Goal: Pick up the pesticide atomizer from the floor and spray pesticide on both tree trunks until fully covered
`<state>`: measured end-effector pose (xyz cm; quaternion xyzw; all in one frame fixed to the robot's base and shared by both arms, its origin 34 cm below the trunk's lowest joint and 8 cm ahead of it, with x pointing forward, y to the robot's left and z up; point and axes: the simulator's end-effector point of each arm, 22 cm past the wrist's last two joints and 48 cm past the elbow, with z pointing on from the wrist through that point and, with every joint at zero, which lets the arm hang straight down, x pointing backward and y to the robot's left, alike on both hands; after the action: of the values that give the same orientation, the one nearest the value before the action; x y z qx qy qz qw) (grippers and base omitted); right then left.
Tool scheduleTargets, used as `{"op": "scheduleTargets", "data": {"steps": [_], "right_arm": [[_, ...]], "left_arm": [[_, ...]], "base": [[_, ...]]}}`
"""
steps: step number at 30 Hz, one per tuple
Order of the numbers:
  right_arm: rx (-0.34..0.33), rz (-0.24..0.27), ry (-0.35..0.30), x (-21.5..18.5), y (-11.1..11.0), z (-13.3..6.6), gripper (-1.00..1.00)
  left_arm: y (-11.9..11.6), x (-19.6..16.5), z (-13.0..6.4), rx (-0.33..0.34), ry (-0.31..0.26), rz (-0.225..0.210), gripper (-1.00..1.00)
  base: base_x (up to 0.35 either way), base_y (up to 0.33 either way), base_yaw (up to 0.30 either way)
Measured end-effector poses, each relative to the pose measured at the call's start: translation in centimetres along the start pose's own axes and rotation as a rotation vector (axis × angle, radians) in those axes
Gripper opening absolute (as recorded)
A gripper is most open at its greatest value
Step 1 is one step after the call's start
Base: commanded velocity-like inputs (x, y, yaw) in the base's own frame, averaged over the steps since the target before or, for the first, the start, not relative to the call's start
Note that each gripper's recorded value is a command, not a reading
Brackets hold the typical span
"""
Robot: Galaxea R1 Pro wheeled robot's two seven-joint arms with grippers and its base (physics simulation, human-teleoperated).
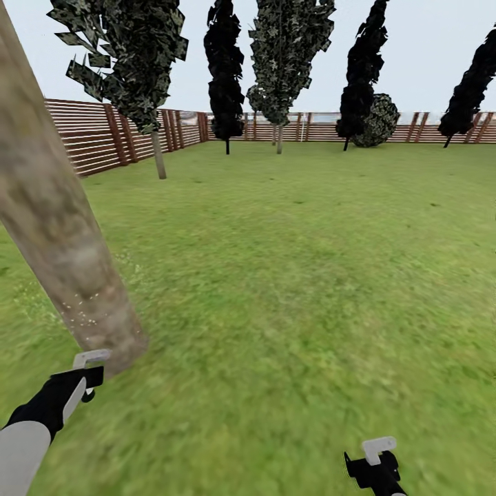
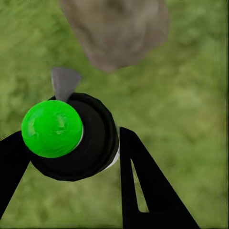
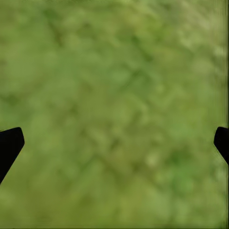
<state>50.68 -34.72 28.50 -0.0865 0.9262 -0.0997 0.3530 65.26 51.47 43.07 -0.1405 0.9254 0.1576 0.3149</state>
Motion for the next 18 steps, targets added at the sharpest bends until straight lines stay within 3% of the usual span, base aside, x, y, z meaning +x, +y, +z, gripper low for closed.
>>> {"op": "scheduleTargets", "data": {"steps": [5,18], "right_arm": [[-0.003,-0.001,-0.001,-0.05,0.21,-0.02,1.0],[-0.004,-0.001,-0.001,-0.06,0.27,-0.01,1.0]], "left_arm": [[0.09,0.04,-0.02,-0.001,0.002,-0.004,-1.0],[0.21,0.04,-0.01,-0.002,0.002,-0.004,-1.0]], "base": [[0.199,-0.223,0.086],[0.2,-0.22,0.262]]}}
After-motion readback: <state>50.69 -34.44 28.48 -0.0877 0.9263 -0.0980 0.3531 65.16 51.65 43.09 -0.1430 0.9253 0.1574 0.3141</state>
